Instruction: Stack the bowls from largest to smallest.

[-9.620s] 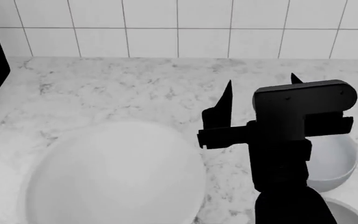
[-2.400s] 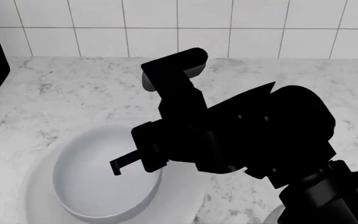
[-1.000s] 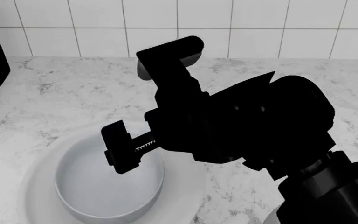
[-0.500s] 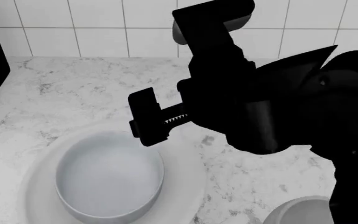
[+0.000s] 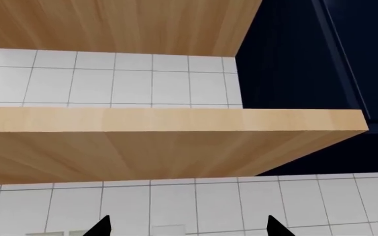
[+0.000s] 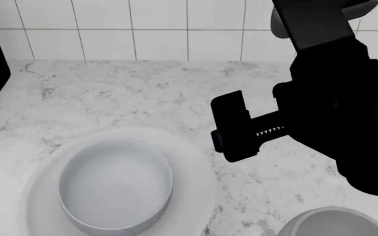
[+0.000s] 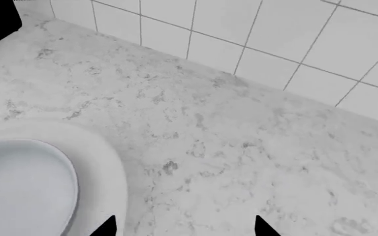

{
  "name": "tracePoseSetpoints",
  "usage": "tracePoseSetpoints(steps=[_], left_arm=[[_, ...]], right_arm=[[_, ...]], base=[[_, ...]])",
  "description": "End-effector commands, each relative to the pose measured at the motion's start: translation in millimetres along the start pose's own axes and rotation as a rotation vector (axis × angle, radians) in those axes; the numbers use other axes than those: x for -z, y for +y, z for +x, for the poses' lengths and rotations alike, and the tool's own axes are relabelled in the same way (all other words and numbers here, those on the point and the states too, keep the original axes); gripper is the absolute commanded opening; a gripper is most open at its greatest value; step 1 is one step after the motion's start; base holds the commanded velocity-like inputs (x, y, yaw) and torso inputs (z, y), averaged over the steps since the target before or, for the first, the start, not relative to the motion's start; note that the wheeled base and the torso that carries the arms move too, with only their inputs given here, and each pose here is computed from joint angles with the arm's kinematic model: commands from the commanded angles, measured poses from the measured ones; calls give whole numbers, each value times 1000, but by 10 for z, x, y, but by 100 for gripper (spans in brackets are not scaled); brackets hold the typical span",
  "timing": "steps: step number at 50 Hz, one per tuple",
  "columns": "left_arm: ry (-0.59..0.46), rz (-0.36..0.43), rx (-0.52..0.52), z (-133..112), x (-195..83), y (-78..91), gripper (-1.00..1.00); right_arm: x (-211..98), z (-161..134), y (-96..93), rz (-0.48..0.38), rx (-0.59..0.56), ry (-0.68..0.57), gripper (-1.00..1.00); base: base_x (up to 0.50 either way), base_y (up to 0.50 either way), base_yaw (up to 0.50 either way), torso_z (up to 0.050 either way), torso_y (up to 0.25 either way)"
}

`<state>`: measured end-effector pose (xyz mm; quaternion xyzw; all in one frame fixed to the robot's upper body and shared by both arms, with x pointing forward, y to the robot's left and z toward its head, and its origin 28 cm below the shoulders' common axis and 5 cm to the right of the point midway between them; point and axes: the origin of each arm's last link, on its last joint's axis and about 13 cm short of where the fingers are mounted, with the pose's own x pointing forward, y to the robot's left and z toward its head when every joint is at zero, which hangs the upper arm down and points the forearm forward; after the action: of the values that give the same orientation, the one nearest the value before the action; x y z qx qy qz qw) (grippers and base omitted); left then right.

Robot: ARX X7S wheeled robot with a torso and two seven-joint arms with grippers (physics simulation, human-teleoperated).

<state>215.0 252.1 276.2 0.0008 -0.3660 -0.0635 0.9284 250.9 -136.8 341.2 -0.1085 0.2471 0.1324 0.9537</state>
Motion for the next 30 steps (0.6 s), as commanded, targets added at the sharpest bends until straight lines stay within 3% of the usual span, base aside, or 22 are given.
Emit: tracePoseSetpoints(steps=[1,22,30], left_arm=[[-3,-6,3,-7,15,-14,100],[3,-15,11,45,84,-48,100],[4,-17,12,48,89,-50,100]], right_arm=[[78,-314,-113,4,80,33,100],[358,-653,-283,19,184,130,100],[405,-749,-250,25,190,153,100]], base=[[0,0,0,0,0],[0,0,0,0,0],[0,0,0,0,0]])
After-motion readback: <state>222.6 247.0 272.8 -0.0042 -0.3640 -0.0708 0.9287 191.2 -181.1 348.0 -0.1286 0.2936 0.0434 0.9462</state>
